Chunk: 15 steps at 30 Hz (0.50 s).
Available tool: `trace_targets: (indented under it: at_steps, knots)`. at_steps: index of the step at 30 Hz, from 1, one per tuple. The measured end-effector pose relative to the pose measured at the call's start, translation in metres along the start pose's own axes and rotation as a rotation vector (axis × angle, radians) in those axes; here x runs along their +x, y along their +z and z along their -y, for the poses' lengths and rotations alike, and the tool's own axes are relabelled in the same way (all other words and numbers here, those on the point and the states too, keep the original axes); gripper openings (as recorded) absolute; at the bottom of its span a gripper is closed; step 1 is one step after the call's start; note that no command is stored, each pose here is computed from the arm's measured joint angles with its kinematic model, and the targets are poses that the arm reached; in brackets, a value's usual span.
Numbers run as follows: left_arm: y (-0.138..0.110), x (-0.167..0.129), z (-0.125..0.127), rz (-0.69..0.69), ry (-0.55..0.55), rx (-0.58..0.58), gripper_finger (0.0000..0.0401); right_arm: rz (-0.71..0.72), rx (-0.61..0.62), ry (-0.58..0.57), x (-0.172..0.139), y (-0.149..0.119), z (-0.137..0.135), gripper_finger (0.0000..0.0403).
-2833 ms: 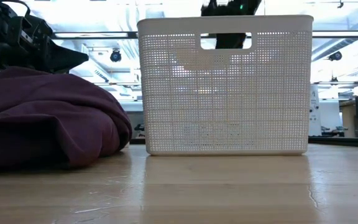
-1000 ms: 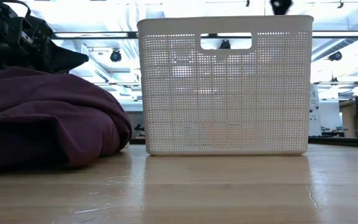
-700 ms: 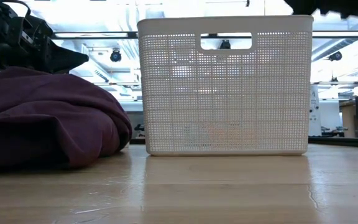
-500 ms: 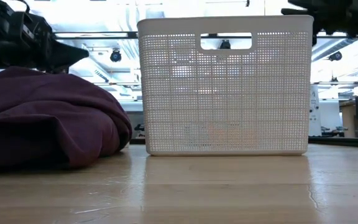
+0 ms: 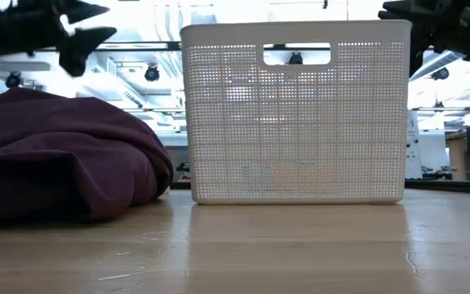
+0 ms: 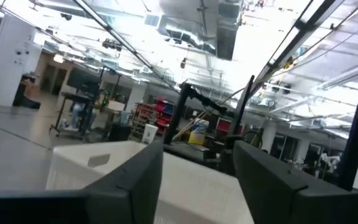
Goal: Pick & place medical supplies in basket/bin
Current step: Put the white pill bottle into the white bin
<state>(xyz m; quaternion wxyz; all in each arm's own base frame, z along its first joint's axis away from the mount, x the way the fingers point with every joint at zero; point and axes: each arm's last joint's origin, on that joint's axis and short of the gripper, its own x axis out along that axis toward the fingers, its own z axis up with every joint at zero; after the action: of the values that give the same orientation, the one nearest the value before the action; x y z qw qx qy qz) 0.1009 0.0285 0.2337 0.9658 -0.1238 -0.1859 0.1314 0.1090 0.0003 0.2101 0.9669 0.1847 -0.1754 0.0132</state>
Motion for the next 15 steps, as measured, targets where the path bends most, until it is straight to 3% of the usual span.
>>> trace_targets:
  at_steps: [3,6,10,15]
  knots:
    - [0.019,0.016,0.006,-0.024,0.019,0.045,0.0195,0.009,0.005,0.004,0.0,0.002,-0.001,0.0048]
    - [0.03,0.036,0.008,-0.122,0.136,0.069,0.0197,0.009,0.017,0.004,0.001,0.004,-0.002,0.0048]
    - [0.03,0.06,-0.001,-0.375,0.321,0.097,0.0198,0.015,0.03,0.007,0.001,0.006,-0.002,0.0048]
    - [0.017,0.091,-0.018,-0.567,0.326,0.056,0.0199,0.013,0.03,0.008,0.002,0.005,-0.002,0.0048]
